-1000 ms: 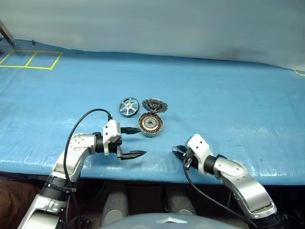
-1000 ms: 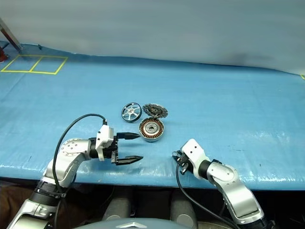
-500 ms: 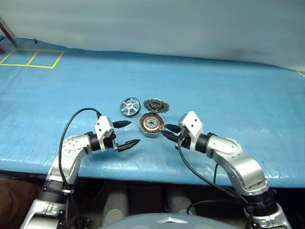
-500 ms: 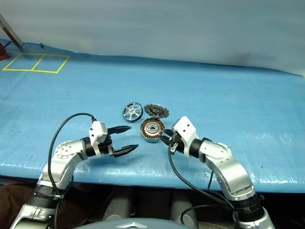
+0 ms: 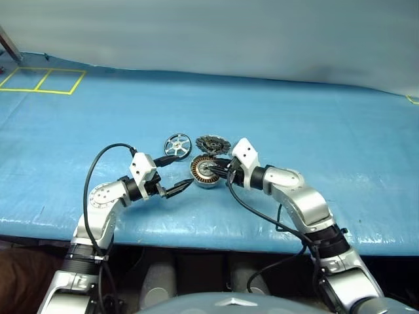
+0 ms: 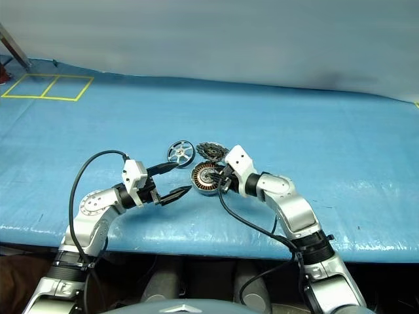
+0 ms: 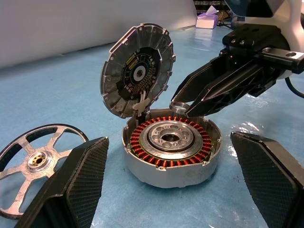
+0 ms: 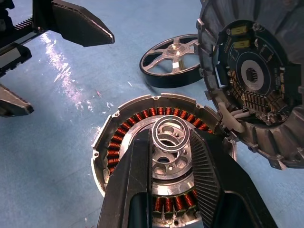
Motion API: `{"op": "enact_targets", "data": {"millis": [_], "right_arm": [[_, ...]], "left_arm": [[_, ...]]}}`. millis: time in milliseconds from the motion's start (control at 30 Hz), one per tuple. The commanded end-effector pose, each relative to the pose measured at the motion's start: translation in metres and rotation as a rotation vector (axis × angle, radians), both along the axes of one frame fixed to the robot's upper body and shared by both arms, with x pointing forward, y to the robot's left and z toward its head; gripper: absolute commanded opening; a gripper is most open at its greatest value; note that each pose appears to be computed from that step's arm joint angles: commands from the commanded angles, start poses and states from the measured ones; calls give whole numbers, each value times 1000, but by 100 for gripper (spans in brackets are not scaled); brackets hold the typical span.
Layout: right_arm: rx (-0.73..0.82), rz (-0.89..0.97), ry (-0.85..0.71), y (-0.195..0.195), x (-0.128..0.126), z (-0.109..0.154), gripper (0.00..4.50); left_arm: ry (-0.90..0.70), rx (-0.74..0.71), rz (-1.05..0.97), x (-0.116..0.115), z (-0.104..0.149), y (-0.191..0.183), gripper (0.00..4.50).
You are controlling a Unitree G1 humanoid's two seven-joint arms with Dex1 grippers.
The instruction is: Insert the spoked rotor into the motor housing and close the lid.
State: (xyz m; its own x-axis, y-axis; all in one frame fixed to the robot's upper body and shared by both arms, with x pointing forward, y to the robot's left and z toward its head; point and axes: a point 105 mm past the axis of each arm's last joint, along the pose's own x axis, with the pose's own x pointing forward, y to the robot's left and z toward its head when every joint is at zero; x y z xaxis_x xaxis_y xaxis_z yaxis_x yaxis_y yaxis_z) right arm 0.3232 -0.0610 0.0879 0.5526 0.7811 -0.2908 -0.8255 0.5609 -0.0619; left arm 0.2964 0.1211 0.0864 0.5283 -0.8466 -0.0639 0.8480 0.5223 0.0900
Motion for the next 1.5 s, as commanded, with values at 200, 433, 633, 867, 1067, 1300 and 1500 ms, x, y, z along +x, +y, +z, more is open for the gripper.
{"op": "enact_targets", "data": {"millis": [200, 433, 633, 867, 1067, 1300, 1500], "right_arm": [[5, 23, -25, 7, 5, 0, 77], [-6, 19, -16, 6, 6, -5, 77], [-17, 20, -12, 6, 7, -8, 77], [-25, 31, -10, 7, 6, -8, 112], [-29, 31, -28, 8, 6, -6, 279], [-1, 31, -43, 10, 5, 2, 279], [29, 20, -34, 11, 7, 4, 216]], "left_arm": [[-27, -15, -11, -2, 4, 0, 450], [-32, -24, -19, -1, 2, -3, 450], [-37, -25, -27, 1, 1, -5, 450], [-37, -25, -30, 1, -1, -5, 450], [-34, -18, -26, 1, -2, -4, 450], [-31, -11, -27, 1, -4, -4, 450], [-25, -6, -31, 0, -6, -5, 450]]}}
